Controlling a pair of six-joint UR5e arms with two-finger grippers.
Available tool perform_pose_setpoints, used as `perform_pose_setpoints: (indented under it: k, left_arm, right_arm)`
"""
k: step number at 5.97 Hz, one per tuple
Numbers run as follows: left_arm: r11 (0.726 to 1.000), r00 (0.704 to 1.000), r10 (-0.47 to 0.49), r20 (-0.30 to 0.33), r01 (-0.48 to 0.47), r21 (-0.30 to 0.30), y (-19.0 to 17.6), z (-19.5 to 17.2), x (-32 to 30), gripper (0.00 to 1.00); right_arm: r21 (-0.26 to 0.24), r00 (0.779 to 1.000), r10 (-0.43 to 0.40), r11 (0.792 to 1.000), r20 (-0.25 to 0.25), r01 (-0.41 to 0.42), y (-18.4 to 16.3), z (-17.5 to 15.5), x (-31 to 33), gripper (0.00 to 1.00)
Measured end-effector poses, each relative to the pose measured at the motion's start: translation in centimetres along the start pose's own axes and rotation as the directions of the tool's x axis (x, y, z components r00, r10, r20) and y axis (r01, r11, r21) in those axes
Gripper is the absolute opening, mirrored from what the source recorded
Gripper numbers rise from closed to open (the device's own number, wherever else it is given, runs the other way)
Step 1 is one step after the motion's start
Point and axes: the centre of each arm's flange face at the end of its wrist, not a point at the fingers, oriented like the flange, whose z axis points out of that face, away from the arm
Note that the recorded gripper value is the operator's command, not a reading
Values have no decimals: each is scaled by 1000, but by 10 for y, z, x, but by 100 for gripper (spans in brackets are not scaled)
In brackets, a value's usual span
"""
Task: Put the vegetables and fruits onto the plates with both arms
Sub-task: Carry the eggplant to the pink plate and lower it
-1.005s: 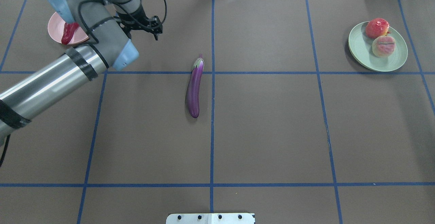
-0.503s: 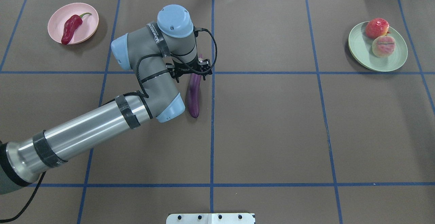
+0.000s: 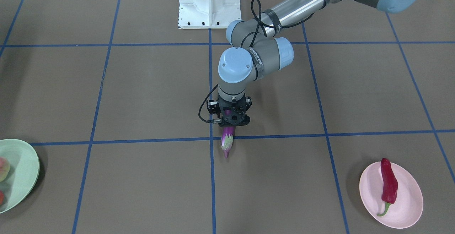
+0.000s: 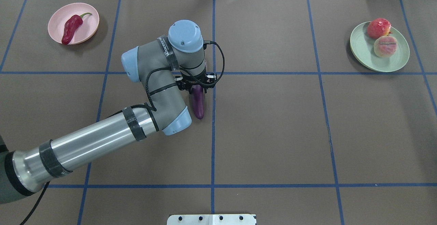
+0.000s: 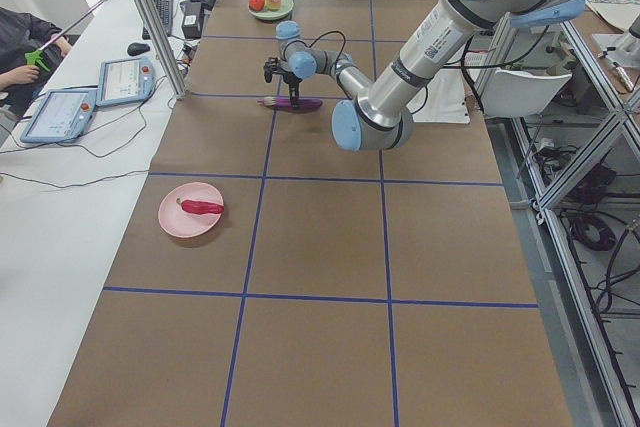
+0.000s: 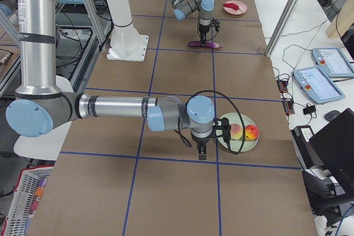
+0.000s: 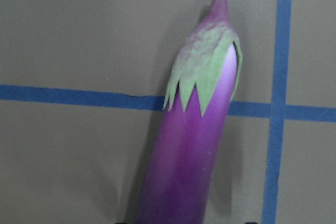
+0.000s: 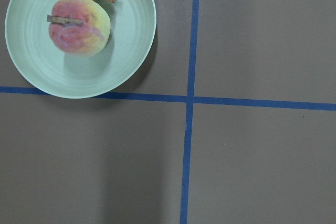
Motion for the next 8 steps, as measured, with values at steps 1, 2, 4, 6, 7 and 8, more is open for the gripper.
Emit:
perform_pose_setpoints:
  k: [1,2,4,6,7,8]
  left_arm:
    - [1000,1000,0,2,0,-1,1,1,0,0]
    - [1000,1000,3,-1,-3,-1,0,-2,0,0]
    - [1000,1000,13,-22,-13,4,-41,-37,-22,0]
    - [989,989,146,17,-146,6,-145,-99,-136,0]
    - [975,972,221,81,-222,10,-204,-122,-226,0]
    - [965,954,261,149,-263,-3,-247,-132,-305,0]
  right_arm:
    - [0,1000,0,1000,0,0,0,0,0,100]
    - [0,1000,0,1000,0,0,0,0,0,100]
    - [0,1000,0,1000,0,0,0,0,0,100]
    - [0,1000,0,1000,-1,0,0,0,0,100]
    - [0,1000,-1,1000,-1,1,0,0,0,100]
    - [1,1000,-2,1000,-2,2,0,0,-1,100]
